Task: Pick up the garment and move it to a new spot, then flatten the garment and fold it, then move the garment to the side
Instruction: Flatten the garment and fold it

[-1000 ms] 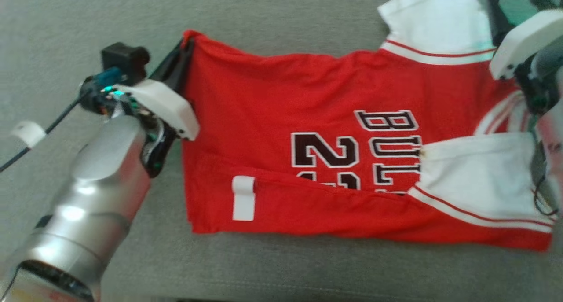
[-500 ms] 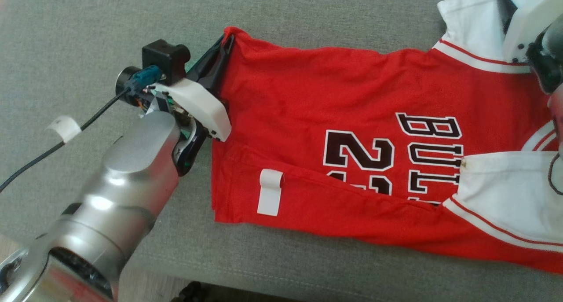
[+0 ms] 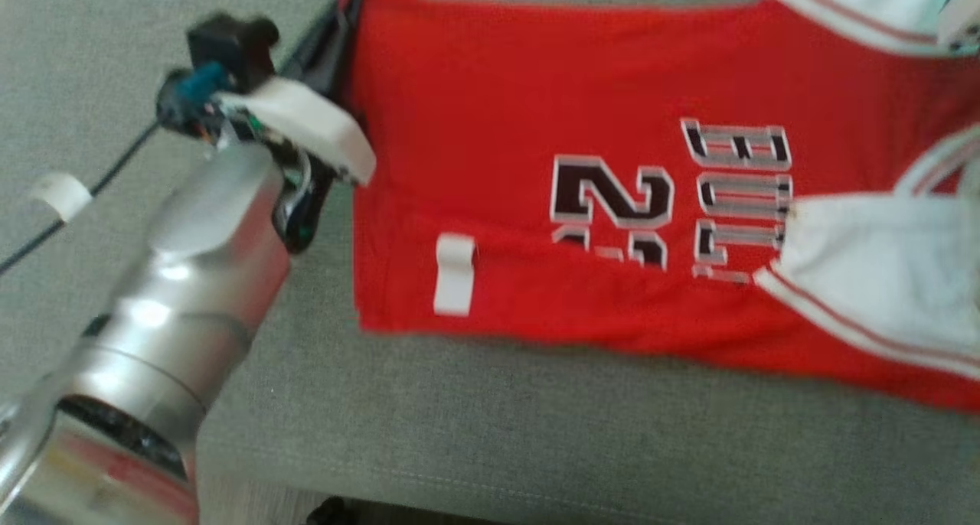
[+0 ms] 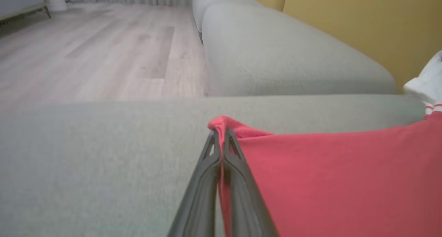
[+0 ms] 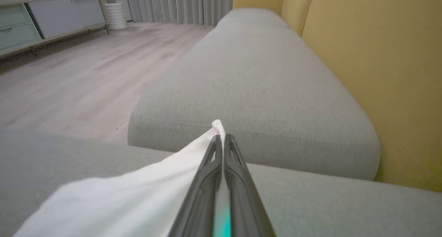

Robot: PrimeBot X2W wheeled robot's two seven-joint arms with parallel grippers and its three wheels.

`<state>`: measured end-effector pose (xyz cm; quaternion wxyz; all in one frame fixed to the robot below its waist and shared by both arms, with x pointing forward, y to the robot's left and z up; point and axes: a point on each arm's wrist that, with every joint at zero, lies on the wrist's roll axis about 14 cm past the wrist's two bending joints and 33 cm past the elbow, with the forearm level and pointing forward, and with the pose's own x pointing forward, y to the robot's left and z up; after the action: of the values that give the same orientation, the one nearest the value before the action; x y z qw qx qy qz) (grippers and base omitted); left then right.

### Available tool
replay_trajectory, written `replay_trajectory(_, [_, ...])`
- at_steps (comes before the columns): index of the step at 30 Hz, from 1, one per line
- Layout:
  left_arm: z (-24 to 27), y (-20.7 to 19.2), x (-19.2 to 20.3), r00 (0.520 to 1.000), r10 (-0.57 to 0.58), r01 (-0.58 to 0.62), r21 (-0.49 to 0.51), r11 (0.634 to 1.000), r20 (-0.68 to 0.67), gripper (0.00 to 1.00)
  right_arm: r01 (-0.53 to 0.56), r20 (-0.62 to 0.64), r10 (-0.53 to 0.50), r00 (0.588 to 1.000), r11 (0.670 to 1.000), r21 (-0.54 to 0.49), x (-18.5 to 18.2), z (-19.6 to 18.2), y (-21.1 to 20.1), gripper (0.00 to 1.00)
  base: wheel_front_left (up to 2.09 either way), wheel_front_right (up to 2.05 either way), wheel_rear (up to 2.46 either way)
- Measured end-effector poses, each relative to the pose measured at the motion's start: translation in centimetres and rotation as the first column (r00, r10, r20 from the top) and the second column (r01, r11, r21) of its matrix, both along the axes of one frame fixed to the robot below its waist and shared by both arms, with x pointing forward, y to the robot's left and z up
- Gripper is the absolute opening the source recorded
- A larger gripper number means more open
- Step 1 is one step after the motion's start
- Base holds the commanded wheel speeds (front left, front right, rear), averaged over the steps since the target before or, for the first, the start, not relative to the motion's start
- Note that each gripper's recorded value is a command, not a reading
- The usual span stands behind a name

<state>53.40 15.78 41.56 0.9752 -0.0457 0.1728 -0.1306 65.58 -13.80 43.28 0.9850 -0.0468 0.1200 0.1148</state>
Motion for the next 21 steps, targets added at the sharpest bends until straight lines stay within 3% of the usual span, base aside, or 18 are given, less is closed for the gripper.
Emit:
replay_trajectory(5, [4.6, 0.2, 2.0, 0.989, 0.04, -0.04, -0.002, 0.999, 0.139, 0.0, 0.021, 0.116, -0.024, 0.993, 0.999, 0.025, 0.5, 3.9, -0.7, 0.0, 0.0, 0.0, 0.0])
replay_trajectory(11, [2.8, 0.6, -0.1, 0.99, 0.069, -0.072, 0.022, 0.997, 0.123, 0.0, 0.012, 0.16, -0.034, 0.987, 0.991, 0.133, -1.9, 5.3, 0.4, 0.0, 0.0, 0.0, 0.0])
replay_trajectory(15, [3.0, 1.1, -1.5, 0.984, 0.083, -0.091, 0.045, 0.995, 0.157, 0.0, 0.034, 0.154, -0.067, 0.986, 0.978, 0.207, -5.8, 4.3, -1.1, 0.0, 0.0, 0.0, 0.0])
replay_trajectory(21, [0.9, 1.2, -5.4, 0.986, 0.116, -0.121, 0.037, 0.992, 0.122, 0.0, 0.102, 0.039, -0.121, 0.992, 0.941, 0.322, -14.0, 0.4, -2.8, 0.0, 0.0, 0.0, 0.0])
